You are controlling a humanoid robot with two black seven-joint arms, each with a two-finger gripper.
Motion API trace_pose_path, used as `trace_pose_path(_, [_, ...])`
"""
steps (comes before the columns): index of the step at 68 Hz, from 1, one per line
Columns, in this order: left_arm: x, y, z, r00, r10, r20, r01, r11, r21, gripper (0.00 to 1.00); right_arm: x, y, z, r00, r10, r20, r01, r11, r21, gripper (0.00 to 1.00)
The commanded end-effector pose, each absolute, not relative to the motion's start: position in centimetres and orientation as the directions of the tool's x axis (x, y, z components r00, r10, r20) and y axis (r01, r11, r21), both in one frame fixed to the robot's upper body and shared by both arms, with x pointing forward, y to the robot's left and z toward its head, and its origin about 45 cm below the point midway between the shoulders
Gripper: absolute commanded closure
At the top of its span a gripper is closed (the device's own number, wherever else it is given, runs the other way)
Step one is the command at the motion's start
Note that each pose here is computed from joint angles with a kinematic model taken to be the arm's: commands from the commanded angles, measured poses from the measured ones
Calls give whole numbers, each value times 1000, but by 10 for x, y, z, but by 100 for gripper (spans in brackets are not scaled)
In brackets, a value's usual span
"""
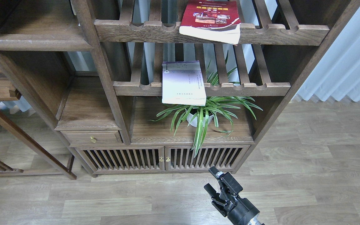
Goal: Organize books on shelf
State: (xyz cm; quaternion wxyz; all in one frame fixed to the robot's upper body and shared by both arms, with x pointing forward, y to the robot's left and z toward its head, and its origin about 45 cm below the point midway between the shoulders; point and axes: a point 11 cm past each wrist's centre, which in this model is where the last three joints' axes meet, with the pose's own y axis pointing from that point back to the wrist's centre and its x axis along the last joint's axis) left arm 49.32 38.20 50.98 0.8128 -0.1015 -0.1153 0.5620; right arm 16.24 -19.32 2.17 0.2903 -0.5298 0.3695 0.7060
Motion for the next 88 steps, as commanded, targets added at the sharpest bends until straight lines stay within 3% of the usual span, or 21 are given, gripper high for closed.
trace_pose_path(1, [500,382,508,329,943,53,-899,330,-289,93,165,-193,24,-262,17,-965,-800,-563,207,0])
trace_pose_path(22, [518,373,500,316,949,-2,-917,304,-259,93,167,-192,25,-259,26,-965,-804,-560,201,0])
trace_pose_path(76, [542,345,489,296,951,91,-946,305,-109,91,166,-178,27,-264,64,-962,-805,-565,183,0])
trace_pose_path(81, [542,345,487,297,950,95,-946,306,-104,86,167,-178,27,-262,63,-963,-804,-566,182,0])
trace_pose_path(84, [543,340,485,305,947,100,-944,314,-99,72,167,-178,27,-262,63,-963,-804,-566,182,0])
trace_pose_path(88, [544,335,484,315,943,109,-941,326,-97,66,167,-178,27,-261,63,-963,-805,-565,181,0])
